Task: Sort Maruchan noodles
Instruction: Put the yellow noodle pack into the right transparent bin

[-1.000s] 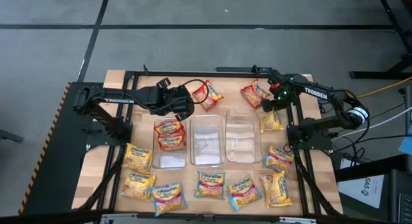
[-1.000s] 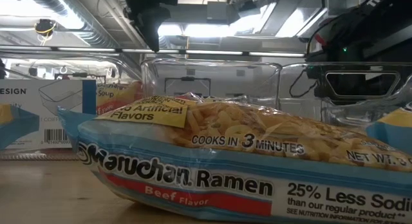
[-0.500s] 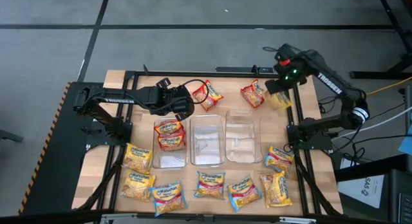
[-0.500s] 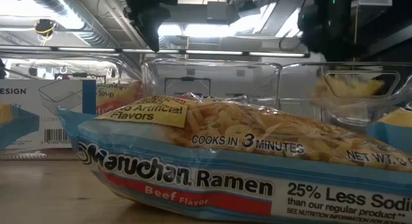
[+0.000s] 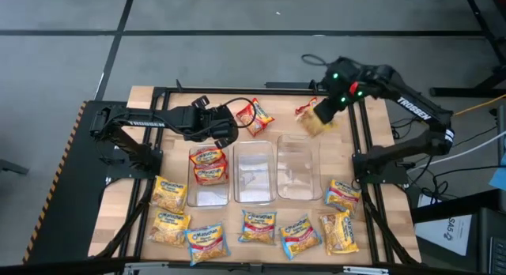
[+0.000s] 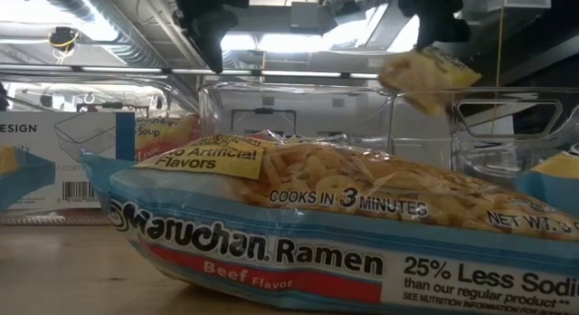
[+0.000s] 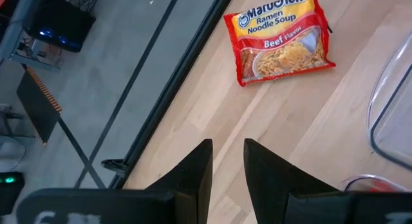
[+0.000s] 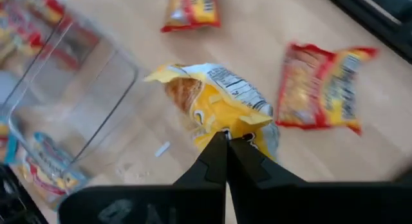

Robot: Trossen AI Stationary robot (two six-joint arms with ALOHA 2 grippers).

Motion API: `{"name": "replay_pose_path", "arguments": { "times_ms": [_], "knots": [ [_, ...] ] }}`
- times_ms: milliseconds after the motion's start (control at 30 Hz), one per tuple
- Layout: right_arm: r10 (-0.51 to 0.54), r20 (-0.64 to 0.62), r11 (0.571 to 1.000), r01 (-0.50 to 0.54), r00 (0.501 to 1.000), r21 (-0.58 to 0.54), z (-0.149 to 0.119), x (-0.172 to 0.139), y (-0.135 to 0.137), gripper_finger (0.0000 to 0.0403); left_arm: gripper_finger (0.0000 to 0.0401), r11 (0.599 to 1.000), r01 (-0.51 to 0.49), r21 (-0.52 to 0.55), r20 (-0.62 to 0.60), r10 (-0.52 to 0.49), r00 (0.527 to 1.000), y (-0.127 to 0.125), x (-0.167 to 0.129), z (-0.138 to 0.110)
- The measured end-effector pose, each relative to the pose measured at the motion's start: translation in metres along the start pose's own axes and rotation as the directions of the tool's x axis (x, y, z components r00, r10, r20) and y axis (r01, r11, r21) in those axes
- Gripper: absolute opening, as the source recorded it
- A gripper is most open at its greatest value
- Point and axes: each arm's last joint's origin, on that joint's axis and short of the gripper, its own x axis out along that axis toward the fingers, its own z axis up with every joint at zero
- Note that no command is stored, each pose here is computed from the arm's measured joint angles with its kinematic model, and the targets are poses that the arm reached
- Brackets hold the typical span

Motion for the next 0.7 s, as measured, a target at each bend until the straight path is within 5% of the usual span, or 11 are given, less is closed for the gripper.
{"name": "replay_pose_path", "arguments": {
  "times_ms": [167, 433, 700],
  "knots": [
    [-0.031, 0.004, 0.994, 0.031, 1.000, -0.108, -0.008, 0.015, 0.022, 0.0000, 0.0082, 1.000, -0.007, 0.024, -0.030, 0.008, 1.000, 0.001, 0.000, -0.003],
    [-0.113, -0.054, 0.984, 0.104, 0.992, -0.146, -0.027, 0.045, 0.031, 0.0000, 0.0082, 0.999, 0.047, 0.023, -0.061, -0.045, 0.997, 0.000, 0.000, -0.005],
    [-0.085, -0.067, 0.984, 0.073, 0.994, -0.163, -0.037, 0.079, 0.031, 0.0000, 0.0082, 0.999, 0.049, 0.022, -0.061, -0.048, 0.997, 0.000, 0.000, -0.005]
  ]
}}
